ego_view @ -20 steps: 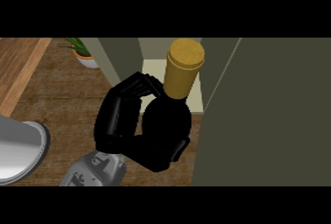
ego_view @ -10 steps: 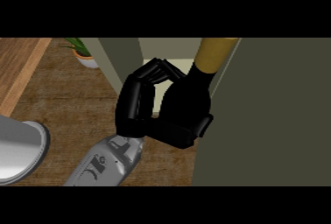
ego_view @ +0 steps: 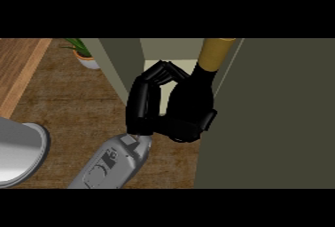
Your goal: Pick up the wine, place it into the cabinet and close the cabinet
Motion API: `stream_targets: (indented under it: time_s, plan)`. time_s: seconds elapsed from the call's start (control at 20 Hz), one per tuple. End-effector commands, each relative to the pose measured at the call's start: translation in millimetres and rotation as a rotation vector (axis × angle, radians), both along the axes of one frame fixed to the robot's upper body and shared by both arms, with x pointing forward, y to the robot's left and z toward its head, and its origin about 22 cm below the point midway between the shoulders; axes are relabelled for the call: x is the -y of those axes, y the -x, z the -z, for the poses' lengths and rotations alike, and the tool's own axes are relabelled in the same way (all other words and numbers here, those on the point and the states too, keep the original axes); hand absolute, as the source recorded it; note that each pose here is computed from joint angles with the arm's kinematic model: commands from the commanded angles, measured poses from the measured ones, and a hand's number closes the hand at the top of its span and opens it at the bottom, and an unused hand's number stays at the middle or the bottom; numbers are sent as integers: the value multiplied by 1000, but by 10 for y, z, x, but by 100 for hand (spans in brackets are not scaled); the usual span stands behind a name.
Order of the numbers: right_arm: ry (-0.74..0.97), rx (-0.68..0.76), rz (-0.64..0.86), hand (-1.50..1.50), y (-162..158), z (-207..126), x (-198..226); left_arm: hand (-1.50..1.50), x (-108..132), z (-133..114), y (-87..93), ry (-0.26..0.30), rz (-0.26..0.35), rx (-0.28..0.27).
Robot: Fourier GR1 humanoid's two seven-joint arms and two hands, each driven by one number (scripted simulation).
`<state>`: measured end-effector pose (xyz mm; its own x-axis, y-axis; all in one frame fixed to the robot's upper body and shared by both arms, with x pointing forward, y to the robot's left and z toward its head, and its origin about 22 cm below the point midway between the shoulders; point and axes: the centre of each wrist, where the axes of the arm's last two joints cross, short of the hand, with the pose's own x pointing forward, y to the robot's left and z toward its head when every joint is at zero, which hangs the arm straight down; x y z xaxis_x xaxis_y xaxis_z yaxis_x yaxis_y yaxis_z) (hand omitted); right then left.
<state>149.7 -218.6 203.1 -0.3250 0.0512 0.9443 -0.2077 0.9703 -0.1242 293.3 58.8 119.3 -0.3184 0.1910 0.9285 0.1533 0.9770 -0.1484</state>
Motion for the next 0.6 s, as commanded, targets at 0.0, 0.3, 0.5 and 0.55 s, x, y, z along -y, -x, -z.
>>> stream_targets:
  time_s: [0.0,0.3,0.5,0.55]
  plan:
    - [-60,48,-59,-150,289,-78,-14,150,38,-25,-118,35,-33,-12]
    - [-53,49,-67,-150,171,-163,-38,150,66,471,-149,18,-74,-17]
    - [-26,35,-36,-150,209,-47,-20,150,-14,594,-212,-83,-79,9]
    - [-49,51,-51,-150,220,-123,35,150,-33,416,-283,-66,-78,-14]
